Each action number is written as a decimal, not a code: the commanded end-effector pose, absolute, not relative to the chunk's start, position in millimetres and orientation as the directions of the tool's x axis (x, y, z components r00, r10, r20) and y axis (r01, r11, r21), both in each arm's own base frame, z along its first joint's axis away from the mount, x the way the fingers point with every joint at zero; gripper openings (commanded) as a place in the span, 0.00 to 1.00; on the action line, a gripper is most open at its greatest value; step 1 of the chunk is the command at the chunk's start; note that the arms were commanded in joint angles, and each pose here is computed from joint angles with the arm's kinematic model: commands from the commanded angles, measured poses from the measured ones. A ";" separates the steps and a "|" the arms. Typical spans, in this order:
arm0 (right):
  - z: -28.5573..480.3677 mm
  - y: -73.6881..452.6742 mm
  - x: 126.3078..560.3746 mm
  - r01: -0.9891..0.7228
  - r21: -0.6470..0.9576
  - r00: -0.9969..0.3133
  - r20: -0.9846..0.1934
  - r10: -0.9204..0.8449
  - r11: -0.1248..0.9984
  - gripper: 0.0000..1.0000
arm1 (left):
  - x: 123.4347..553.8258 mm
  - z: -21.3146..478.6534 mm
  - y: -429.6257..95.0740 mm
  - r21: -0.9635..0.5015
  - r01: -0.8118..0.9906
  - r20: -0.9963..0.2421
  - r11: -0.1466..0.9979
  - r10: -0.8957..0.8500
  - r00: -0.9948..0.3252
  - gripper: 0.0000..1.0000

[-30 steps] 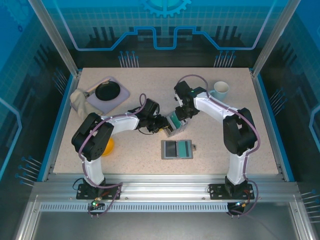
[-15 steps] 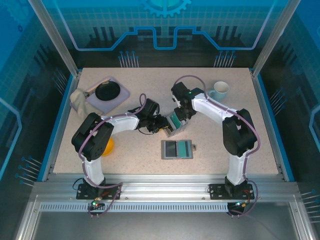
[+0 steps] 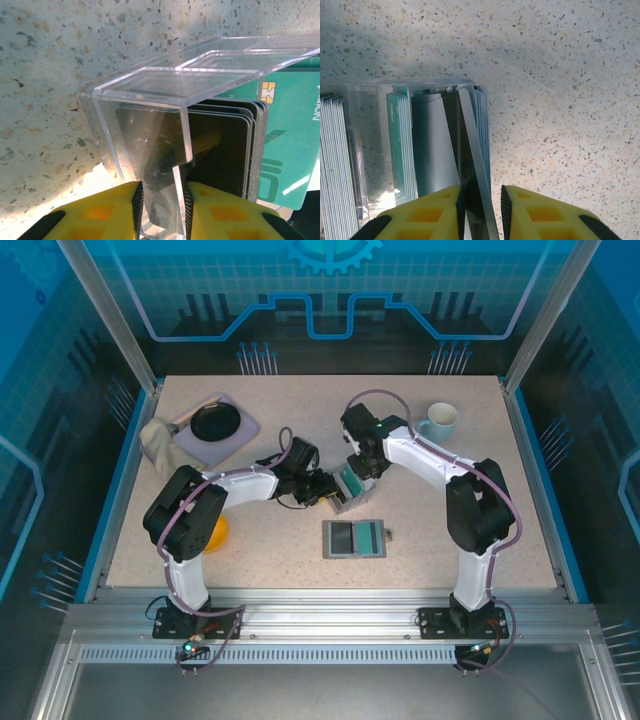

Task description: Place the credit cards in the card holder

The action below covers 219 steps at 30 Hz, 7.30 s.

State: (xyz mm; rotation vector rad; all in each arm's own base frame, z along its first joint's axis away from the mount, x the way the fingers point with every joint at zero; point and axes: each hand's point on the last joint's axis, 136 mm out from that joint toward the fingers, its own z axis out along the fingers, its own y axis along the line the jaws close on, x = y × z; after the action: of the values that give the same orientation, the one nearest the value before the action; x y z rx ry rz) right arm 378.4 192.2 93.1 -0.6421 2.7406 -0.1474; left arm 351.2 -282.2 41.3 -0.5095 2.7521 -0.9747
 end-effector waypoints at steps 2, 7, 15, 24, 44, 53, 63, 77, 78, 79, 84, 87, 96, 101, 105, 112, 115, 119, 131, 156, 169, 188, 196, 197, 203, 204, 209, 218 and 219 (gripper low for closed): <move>115.4 190.8 380.4 -0.412 -0.203 -0.831 -0.315 -0.458 0.888 0.23 | 341.0 17.9 -268.0 -0.558 -0.302 -0.011 0.773 -0.371 -0.929 0.29; 118.3 191.3 379.6 -0.412 -0.205 -0.829 -0.319 -0.459 0.888 0.22 | 340.4 17.1 -268.7 -0.558 -0.301 -0.007 0.773 -0.367 -0.930 0.29; 130.0 196.2 374.0 -0.410 -0.168 -0.828 -0.344 -0.443 0.896 0.11 | 340.4 17.9 -268.4 -0.558 -0.300 -0.009 0.773 -0.367 -0.930 0.29; 146.1 210.4 359.1 -0.418 -0.032 -0.836 -0.379 -0.398 0.908 0.03 | 340.6 21.2 -268.0 -0.562 -0.293 -0.015 0.773 -0.364 -0.931 0.30; 126.4 180.3 243.7 -0.139 0.369 -0.917 -0.398 0.021 0.919 0.00 | 300.7 80.9 -253.0 -0.638 -0.186 -0.129 0.747 -0.342 -0.931 0.54; 79.7 160.9 211.1 -0.062 0.314 -0.948 -0.316 0.042 0.948 0.00 | 244.4 50.6 -257.8 -0.608 -0.204 -0.071 0.767 -0.309 -0.948 0.55; 74.3 153.6 208.1 -0.058 0.278 -0.950 -0.311 0.032 0.959 0.00 | 233.2 30.0 -275.1 -0.589 -0.203 -0.034 0.782 -0.276 -0.961 0.49; 59.7 151.3 204.6 -0.043 0.250 -0.962 -0.271 0.027 0.967 0.00 | 229.0 13.1 -275.6 -0.558 -0.217 -0.004 0.801 -0.264 -0.964 0.43; 58.5 150.8 204.6 -0.041 0.246 -0.963 -0.269 0.027 0.969 0.00 | 228.9 12.4 -275.8 -0.558 -0.217 -0.003 0.801 -0.264 -0.965 0.43; 57.9 151.5 204.5 -0.043 0.247 -0.964 -0.266 0.025 0.968 0.00 | 228.5 11.6 -276.2 -0.558 -0.218 0.000 0.801 -0.263 -0.965 0.42; 57.3 153.6 204.9 -0.036 0.255 -0.965 -0.260 0.032 0.966 0.00 | 228.4 8.4 -278.5 -0.554 -0.219 0.009 0.803 -0.257 -0.966 0.39; 64.7 153.2 206.4 -0.038 0.258 -0.960 -0.276 0.036 0.965 0.00 | 227.7 6.8 -278.3 -0.549 -0.219 0.010 0.806 -0.256 -0.967 0.37; 66.1 151.6 205.6 -0.045 0.258 -0.958 -0.285 0.032 0.965 0.00 | 227.0 3.9 -277.6 -0.540 -0.224 0.016 0.811 -0.257 -0.966 0.36; 59.2 153.7 204.4 -0.039 0.264 -0.963 -0.266 0.033 0.964 0.00 | 227.4 3.6 -278.8 -0.542 -0.223 0.016 0.811 -0.255 -0.967 0.36; 54.6 153.5 204.1 -0.039 0.252 -0.968 -0.251 0.026 0.967 0.00 | 227.2 2.5 -280.7 -0.543 -0.223 0.022 0.810 -0.251 -0.968 0.34; 52.0 157.7 204.1 -0.045 0.262 -0.972 -0.235 0.018 0.964 0.00 | 227.1 0.0 -281.7 -0.537 -0.225 0.027 0.813 -0.250 -0.968 0.33; 56.8 159.5 204.6 -0.050 0.279 -0.969 -0.246 0.021 0.959 0.00 | 226.8 -1.0 -282.8 -0.536 -0.225 0.030 0.814 -0.247 -0.968 0.32; 69.1 152.2 207.5 -0.046 0.265 -0.954 -0.298 0.036 0.963 0.00 | 225.9 -2.0 -282.7 -0.533 -0.224 0.031 0.816 -0.246 -0.969 0.31; 60.2 148.1 204.0 -0.032 0.257 -0.959 -0.279 0.042 0.966 0.00 | 225.4 -2.4 -282.5 -0.531 -0.224 0.030 0.818 -0.245 -0.969 0.31; 82.3 172.1 205.6 -0.085 0.402 -0.949 -0.312 0.049 0.912 0.00 | 225.6 -2.3 -286.9 -0.535 -0.216 0.032 0.817 -0.235 -0.971 0.29; 101.1 198.8 205.2 -0.138 0.536 -0.947 -0.318 0.048 0.833 0.00 | 225.7 -1.7 -288.6 -0.537 -0.212 0.031 0.817 -0.232 -0.972 0.27; 71.9 202.7 213.4 -0.077 0.614 -0.941 -0.304 0.146 0.785 0.00 | 225.0 1.8 -281.3 -0.522 -0.215 0.010 0.826 -0.246 -0.969 0.23; 63.3 210.2 219.0 -0.068 0.661 -0.934 -0.305 0.185 0.748 0.00 | 222.3 -2.0 -278.8 -0.511 -0.221 0.018 0.830 -0.247 -0.969 0.20; 60.8 210.6 219.1 -0.067 0.660 -0.936 -0.302 0.182 0.749 0.00 | 222.2 -2.1 -279.3 -0.511 -0.221 0.019 0.830 -0.246 -0.969 0.20; 38.2 215.7 212.8 -0.084 0.657 -0.951 -0.278 0.138 0.749 0.00 | 222.1 -4.9 -280.7 -0.507 -0.222 0.025 0.833 -0.243 -0.970 0.16; 34.0 215.8 210.8 -0.083 0.653 -0.954 -0.270 0.128 0.753 0.00 | 221.8 -5.6 -280.8 -0.505 -0.222 0.026 0.834 -0.243 -0.970 0.15; 23.3 217.0 202.0 -0.091 0.646 -0.962 -0.255 0.101 0.758 0.00 | 219.8 -8.5 -279.4 -0.496 -0.226 0.029 0.838 -0.244 -0.969 0.13; 20.0 215.5 194.7 -0.045 0.640 -0.969 -0.214 0.122 0.767 0.00 | 221.4 -10.3 -281.7 -0.497 -0.233 0.034 0.836 -0.249 -0.968 0.11; 16.3 212.7 193.8 -0.009 0.629 -0.970 -0.195 0.147 0.777 0.00 | 221.5 -10.4 -282.1 -0.498 -0.234 0.036 0.835 -0.250 -0.968 0.10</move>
State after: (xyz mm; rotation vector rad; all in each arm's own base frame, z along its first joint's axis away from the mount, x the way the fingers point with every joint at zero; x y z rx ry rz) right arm 211.9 220.1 35.2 0.0437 2.6330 1.0320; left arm 229.3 -274.1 11.5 -0.4132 2.9391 -0.8255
